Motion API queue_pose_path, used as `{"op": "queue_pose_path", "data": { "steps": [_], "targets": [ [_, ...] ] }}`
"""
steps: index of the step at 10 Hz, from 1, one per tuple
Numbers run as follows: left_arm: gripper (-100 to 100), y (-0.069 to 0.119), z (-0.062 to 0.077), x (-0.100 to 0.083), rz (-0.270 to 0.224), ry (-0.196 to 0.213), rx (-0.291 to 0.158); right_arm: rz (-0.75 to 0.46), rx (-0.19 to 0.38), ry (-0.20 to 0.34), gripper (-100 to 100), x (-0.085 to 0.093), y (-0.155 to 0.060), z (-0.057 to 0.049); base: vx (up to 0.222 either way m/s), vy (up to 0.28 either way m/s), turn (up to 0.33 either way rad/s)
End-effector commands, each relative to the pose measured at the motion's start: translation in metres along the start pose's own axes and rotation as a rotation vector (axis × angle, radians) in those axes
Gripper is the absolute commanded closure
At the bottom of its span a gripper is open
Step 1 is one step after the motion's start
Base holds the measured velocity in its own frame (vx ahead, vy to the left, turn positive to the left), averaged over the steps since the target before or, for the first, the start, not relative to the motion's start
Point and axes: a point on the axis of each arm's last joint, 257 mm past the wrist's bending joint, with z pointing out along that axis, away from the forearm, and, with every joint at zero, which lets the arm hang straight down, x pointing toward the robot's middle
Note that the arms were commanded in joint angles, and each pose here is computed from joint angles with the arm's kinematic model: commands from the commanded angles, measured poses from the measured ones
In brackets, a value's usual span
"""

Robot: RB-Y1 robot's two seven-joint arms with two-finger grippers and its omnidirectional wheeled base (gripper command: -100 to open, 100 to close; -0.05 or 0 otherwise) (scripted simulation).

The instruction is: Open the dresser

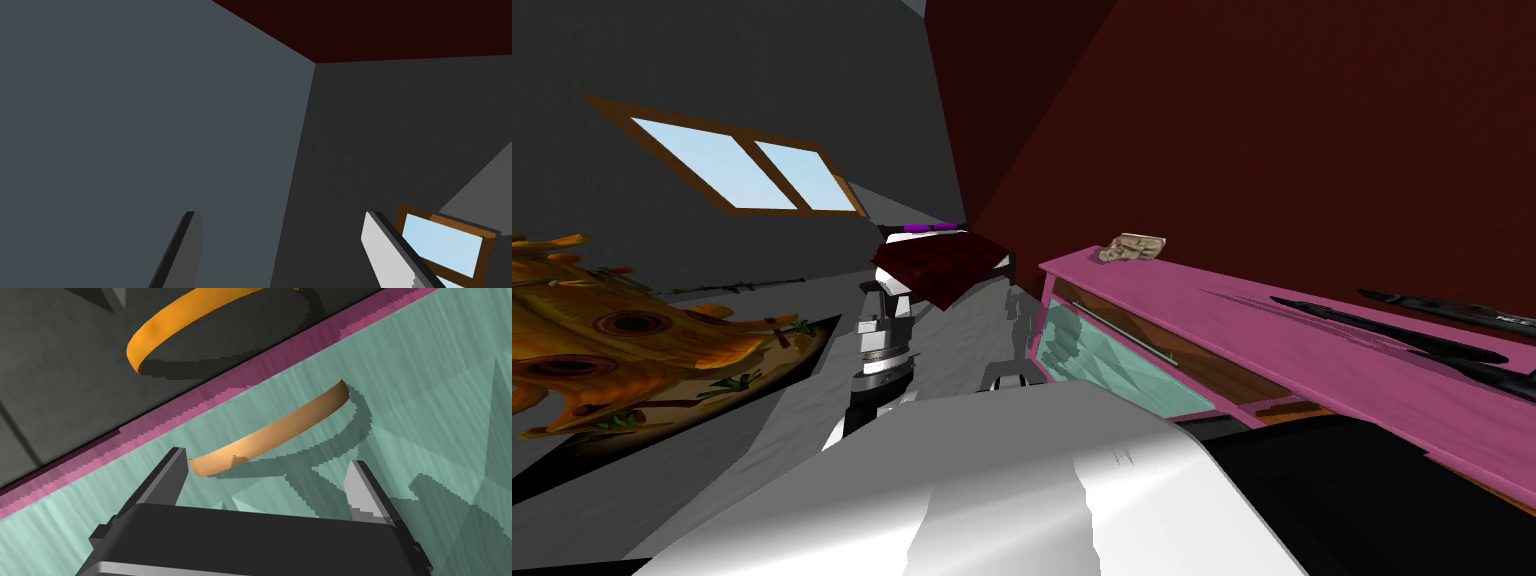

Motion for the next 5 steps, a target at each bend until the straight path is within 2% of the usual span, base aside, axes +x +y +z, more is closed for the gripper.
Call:
{"op": "queue_pose_path", "data": {
  "steps": [1, 2, 5],
  "targets": [
    [0, 0.0, 0.0, 0.0, 0.0, 0.0, 0.0, -0.041, 0.051, -0.03, -100, -0.0012, -0.0166, 0.0015, 0.05, -0.033, 0.026],
    [0, 0.0, 0.0, 0.0, 0.0, 0.0, 0.0, -0.031, 0.038, -0.023, -100, -0.0004, -0.0132, 0.0017, 0.021, -0.016, 0.006],
    [0, 0.0, 0.0, 0.0, 0.0, 0.0, 0.0, -0.03, 0.046, -0.015, -100, -0.0021, -0.011, 0.002, -0.01, -0.04, 0.035]
  ]
}}
